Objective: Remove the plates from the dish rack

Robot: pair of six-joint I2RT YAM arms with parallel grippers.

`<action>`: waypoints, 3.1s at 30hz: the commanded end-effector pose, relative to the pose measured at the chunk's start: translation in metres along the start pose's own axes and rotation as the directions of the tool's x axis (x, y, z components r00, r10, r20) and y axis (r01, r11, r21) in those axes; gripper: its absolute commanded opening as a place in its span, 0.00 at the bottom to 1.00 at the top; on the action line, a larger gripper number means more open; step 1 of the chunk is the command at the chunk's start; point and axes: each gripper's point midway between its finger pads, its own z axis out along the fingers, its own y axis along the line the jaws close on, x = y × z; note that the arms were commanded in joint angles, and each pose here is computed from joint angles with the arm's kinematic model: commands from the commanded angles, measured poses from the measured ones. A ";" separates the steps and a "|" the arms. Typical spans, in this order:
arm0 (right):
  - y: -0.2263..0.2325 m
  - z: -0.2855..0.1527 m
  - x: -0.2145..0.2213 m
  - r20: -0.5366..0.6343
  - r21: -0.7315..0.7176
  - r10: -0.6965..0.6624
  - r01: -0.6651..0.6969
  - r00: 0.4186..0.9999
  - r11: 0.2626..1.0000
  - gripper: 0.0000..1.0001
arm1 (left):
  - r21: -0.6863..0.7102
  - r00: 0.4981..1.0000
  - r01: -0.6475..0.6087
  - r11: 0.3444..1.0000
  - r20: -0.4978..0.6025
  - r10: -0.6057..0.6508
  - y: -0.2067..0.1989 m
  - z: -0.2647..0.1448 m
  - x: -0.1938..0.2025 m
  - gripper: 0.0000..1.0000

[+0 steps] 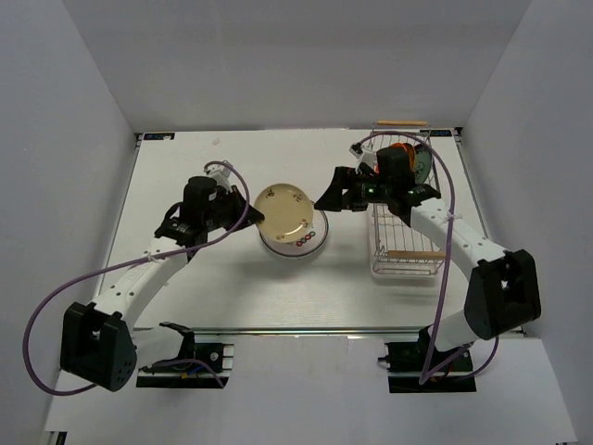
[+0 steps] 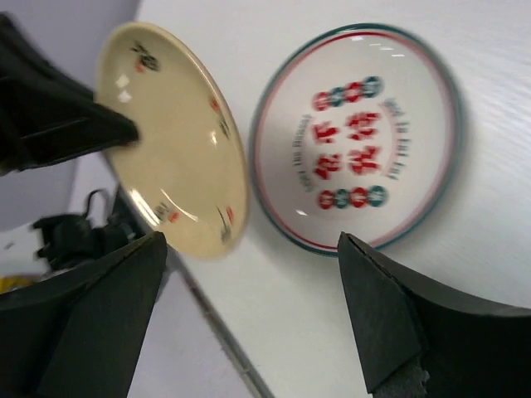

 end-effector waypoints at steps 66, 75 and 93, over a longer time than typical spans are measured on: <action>-0.183 -0.121 -0.138 0.184 0.870 -0.238 -0.045 0.954 0.490 0.89 | -0.586 0.840 0.526 0.616 0.472 -0.268 0.171 -0.111 -0.055 0.98; -0.207 -0.116 -0.141 0.159 0.906 -0.212 -0.057 0.964 0.418 0.89 | -0.558 0.842 0.500 0.662 0.492 -0.222 0.156 -0.121 -0.064 0.98; -0.237 -0.109 -0.128 0.186 0.922 -0.138 -0.125 0.973 0.367 0.29 | -0.562 0.845 0.485 0.670 0.499 -0.193 0.150 -0.132 -0.070 0.98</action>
